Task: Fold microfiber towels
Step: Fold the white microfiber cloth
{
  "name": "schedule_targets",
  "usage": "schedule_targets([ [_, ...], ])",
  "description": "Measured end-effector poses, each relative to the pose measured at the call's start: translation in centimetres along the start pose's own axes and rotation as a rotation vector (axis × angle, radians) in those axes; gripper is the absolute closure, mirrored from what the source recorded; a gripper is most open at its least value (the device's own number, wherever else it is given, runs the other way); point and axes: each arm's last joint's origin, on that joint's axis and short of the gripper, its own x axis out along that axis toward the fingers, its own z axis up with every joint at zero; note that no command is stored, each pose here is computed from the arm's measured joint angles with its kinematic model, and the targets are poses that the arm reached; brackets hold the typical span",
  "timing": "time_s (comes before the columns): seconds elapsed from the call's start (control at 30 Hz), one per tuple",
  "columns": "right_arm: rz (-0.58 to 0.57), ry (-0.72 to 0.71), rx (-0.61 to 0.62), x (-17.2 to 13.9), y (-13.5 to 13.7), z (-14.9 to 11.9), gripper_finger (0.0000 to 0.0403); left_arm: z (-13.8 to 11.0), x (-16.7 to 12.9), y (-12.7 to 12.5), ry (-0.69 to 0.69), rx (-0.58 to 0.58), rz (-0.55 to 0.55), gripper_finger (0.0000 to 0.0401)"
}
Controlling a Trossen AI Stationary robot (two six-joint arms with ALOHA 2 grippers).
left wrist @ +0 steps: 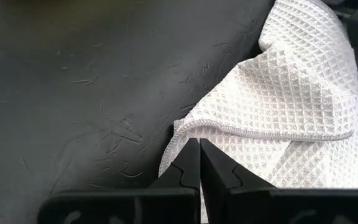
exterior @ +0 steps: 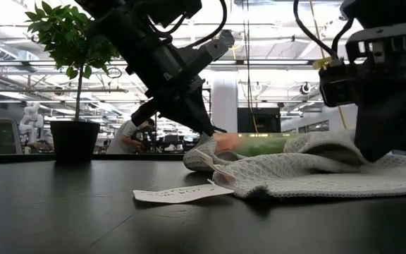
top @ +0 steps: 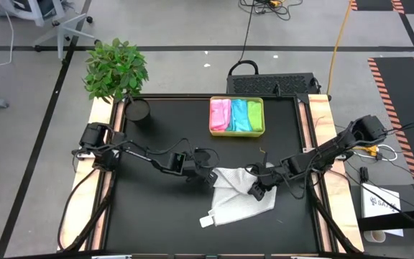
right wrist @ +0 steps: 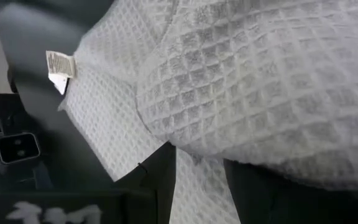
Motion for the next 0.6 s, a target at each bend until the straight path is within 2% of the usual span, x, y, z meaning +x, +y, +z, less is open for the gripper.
schedule_targets([
  [0.27, 0.136, -0.075, -0.003, 1.2, 1.2, 0.6, 0.0279, 0.0, 0.0, 0.0, 0.006, -0.001, -0.005, 0.0401],
  [0.47, 0.125, -0.08, -0.006, 2.2, 0.9, 0.6, 0.0279, 0.0, 0.0, 0.0, 0.007, 0.0, -0.006, 0.0401],
  [0.6, 0.17, -0.109, 0.002, 2.2, 1.2, 1.2, 0.0279, 0.0, 0.0, 0.0, 0.008, -0.001, -0.007, 0.0401],
])
